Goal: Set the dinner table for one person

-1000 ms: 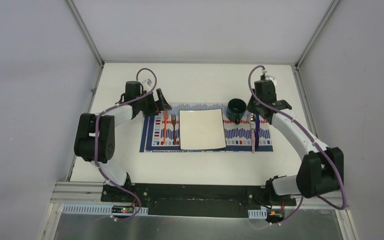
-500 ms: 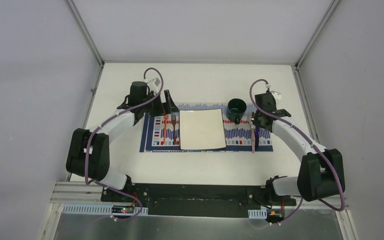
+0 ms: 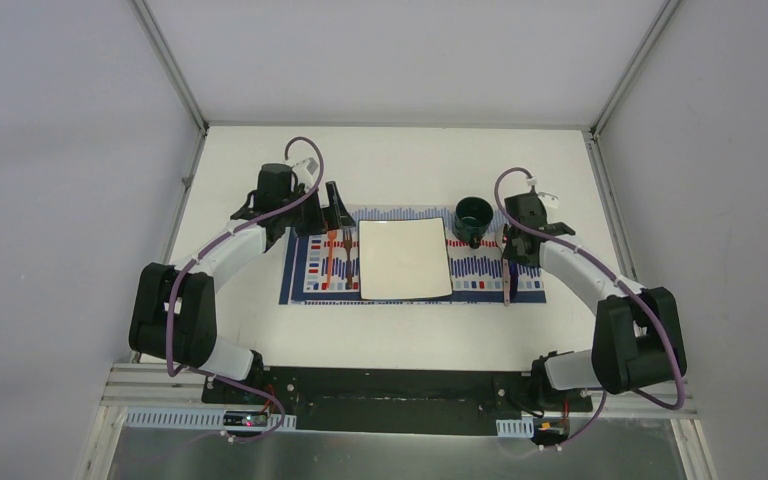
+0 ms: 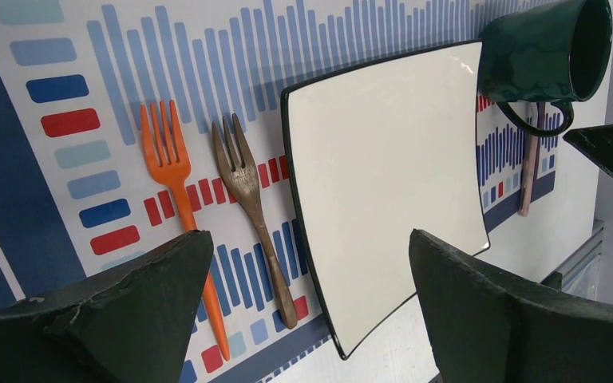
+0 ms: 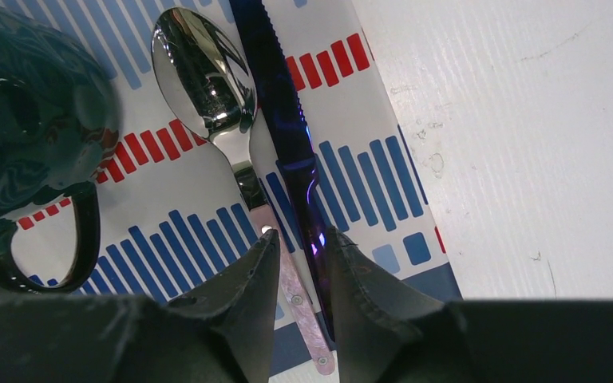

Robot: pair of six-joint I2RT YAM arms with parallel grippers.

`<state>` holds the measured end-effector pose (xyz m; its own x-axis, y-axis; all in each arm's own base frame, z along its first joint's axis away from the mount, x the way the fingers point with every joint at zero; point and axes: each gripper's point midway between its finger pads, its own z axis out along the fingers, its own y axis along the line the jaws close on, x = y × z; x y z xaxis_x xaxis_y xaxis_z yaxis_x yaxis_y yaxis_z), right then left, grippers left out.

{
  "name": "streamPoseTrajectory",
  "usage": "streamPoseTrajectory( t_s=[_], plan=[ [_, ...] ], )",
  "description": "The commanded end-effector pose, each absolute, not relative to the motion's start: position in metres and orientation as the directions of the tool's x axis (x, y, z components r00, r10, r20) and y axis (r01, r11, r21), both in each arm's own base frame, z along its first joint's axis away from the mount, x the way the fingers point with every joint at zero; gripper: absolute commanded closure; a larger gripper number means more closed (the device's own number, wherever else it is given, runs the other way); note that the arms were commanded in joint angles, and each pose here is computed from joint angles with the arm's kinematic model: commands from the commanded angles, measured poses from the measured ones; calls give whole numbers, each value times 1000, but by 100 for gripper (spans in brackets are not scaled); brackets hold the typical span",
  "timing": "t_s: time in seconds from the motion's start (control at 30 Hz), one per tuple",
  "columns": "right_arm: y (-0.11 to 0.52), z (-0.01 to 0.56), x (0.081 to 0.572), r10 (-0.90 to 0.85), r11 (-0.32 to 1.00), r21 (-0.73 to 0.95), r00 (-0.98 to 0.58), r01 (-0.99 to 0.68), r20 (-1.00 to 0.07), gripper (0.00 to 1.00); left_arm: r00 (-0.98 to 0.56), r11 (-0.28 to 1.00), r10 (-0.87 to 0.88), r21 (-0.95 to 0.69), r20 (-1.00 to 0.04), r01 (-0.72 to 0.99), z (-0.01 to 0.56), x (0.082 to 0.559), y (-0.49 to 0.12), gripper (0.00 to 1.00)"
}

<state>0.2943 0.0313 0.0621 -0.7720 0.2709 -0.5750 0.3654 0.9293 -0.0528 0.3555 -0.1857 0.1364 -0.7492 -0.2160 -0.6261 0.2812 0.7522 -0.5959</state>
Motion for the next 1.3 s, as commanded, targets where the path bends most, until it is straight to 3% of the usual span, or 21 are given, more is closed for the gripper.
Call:
streamPoseTrajectory(
  t_s=[0.0, 0.4, 1.27],
  plan=[
    [32, 65, 300, 284, 922, -46, -755, 384, -591, 69, -706, 751, -214, -576, -675, 322, 157, 366, -187, 1],
    [34, 61, 304, 284, 918, -87, -795, 386, -537, 62, -697, 736, -213, -581, -685, 347, 162, 365, -189, 1],
    [35, 37, 321, 365, 915, 16, -808, 404, -463, 64, -700, 729, -214, -588, -681, 350, 161, 365, -191, 1]
  ],
)
